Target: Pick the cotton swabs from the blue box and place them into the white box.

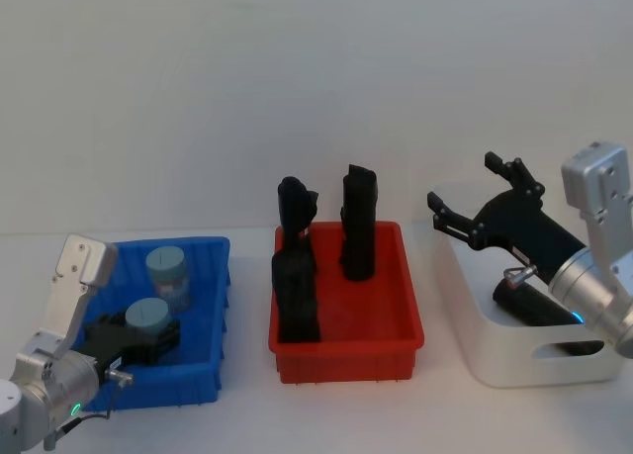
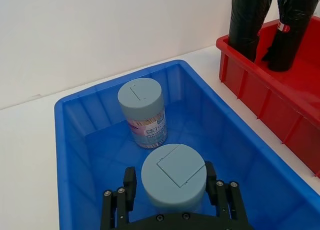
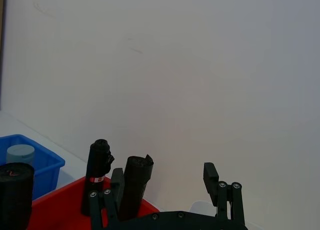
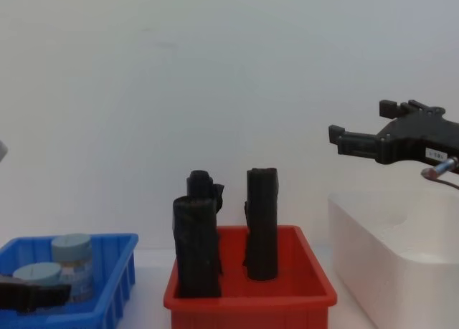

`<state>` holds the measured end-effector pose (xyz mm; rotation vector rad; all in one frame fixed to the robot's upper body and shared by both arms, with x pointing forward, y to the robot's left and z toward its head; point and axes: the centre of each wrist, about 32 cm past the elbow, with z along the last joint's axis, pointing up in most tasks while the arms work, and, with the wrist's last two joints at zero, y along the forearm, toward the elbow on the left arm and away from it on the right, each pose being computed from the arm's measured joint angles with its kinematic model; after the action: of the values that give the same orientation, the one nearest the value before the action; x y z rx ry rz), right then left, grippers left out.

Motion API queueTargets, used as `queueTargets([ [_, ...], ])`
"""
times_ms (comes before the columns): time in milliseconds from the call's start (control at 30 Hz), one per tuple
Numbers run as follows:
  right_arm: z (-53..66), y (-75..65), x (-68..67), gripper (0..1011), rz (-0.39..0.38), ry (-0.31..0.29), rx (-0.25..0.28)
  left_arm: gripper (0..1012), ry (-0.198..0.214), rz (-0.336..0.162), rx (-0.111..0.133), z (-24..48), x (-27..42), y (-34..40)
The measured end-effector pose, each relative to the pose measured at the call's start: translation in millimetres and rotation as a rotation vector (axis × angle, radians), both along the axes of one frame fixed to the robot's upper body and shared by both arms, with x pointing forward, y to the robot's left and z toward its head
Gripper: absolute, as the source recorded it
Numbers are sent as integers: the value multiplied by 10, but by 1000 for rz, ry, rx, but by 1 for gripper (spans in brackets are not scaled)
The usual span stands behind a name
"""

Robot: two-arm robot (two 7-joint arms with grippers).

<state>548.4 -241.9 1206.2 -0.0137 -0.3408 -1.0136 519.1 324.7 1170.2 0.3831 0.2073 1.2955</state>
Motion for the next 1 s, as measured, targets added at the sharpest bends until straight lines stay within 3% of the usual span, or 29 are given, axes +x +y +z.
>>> queueTargets([
  [233,0,0,0,1001,0,0,0,670,2,-2,0,-3,4,2],
  [833,0,0,0,1001,0,0,0,663,1,-4,0,-3,6,1],
  [1000,0,0,0,1001,0,0,0,663,-29,-4,-3,35,-14,-10],
])
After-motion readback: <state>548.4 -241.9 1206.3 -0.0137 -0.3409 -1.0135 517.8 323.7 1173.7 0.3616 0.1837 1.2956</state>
